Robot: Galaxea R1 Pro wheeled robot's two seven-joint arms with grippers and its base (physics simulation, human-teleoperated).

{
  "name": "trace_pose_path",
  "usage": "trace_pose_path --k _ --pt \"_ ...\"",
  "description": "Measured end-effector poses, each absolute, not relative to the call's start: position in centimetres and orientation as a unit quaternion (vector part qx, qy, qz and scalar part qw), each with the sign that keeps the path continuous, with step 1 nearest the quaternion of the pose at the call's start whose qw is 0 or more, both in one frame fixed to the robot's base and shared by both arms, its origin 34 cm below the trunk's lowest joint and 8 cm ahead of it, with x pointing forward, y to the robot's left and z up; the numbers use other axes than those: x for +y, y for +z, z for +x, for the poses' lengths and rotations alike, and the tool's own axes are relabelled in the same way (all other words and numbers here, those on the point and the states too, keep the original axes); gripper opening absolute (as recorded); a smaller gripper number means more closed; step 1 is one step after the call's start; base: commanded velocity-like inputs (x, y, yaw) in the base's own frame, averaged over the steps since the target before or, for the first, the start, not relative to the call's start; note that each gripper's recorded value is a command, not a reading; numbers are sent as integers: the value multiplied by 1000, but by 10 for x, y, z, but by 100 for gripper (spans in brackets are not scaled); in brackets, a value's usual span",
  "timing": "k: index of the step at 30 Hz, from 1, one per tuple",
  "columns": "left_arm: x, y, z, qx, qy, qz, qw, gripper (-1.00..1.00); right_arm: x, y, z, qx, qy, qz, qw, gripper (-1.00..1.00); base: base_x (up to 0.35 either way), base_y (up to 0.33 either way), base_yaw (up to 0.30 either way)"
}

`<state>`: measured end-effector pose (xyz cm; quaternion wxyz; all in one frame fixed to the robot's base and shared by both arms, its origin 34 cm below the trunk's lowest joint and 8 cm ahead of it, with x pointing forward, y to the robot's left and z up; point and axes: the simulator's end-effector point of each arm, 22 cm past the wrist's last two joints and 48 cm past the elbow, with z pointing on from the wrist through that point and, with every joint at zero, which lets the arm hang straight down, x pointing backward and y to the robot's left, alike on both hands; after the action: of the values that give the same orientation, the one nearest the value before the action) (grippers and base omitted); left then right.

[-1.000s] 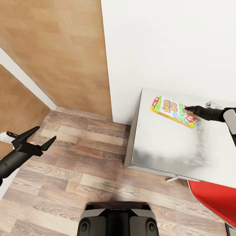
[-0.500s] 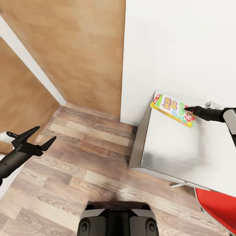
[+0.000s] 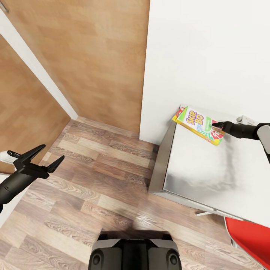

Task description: Put all the toys in the child's room - the three board games (two on the bed and one on the table), the two jigsaw puzzles on the table, and the tennis ball on the table - inside the toy box on the table in the child's room.

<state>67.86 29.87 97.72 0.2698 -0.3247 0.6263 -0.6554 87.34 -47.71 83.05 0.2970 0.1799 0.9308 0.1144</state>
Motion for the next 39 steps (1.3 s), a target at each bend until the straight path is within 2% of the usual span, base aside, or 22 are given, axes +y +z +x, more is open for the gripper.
trace_pose_path --k 19,39 --pt "299 977 679 626 -655 -325 270 100 -479 831 873 931 113 181 297 100 0 0 13" --pt "299 977 679 626 -655 -325 270 100 -478 831 873 931 113 181 297 100 0 0 200"
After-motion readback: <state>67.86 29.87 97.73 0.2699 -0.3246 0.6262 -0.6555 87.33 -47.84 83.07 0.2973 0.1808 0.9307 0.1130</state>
